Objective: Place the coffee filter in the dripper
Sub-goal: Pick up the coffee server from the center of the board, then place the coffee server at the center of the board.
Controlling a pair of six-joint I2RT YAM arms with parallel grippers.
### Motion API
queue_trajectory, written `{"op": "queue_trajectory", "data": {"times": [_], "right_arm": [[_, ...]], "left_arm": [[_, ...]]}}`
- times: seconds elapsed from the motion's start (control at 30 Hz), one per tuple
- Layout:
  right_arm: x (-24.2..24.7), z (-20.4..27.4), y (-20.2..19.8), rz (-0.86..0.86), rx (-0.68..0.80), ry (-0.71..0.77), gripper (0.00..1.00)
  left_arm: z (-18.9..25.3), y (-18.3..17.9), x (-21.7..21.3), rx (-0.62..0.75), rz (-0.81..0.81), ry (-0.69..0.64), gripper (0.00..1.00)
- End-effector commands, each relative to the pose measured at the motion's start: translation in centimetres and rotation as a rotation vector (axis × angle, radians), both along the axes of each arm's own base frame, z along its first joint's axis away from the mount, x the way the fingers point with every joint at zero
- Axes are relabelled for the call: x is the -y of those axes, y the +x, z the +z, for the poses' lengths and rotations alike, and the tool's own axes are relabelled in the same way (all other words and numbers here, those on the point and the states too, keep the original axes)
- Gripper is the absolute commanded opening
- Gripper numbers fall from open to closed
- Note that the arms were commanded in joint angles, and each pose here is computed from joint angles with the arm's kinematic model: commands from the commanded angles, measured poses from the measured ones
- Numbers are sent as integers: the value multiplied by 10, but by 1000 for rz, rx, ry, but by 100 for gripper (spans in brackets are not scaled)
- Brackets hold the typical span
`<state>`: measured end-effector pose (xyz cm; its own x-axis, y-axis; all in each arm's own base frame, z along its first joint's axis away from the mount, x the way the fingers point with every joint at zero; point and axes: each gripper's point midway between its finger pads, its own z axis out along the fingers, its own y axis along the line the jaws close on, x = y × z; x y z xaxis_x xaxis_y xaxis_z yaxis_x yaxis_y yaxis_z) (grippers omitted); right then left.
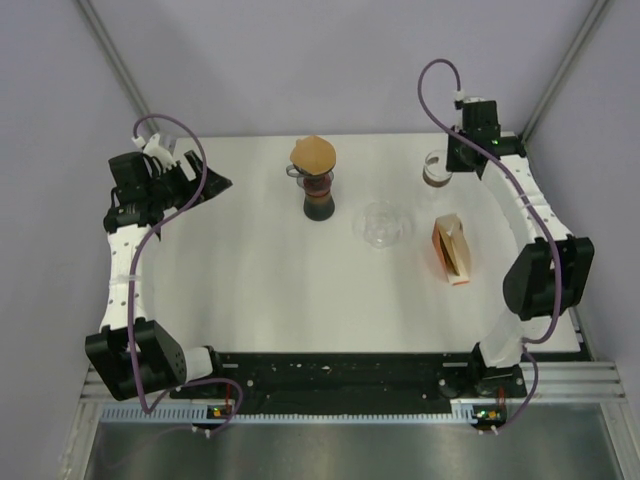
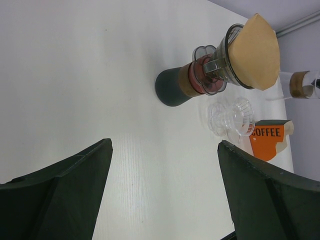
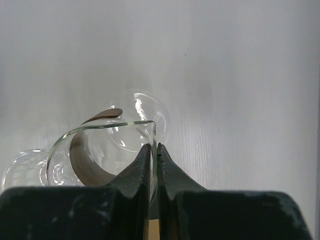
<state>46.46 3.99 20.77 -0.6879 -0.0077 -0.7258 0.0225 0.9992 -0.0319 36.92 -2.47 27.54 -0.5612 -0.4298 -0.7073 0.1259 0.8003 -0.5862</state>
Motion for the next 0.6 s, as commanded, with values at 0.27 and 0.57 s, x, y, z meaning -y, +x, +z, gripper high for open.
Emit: {"op": "queue_trajectory", "data": {"times": [0.27, 0.57], "right_arm": [[-186, 127, -118, 721, 261, 28, 0], [-268, 63, -134, 667, 38, 222, 0]], "left_arm": [[19, 3, 0, 79, -6, -4, 91], [20, 0, 0, 88, -10, -6, 91]]}}
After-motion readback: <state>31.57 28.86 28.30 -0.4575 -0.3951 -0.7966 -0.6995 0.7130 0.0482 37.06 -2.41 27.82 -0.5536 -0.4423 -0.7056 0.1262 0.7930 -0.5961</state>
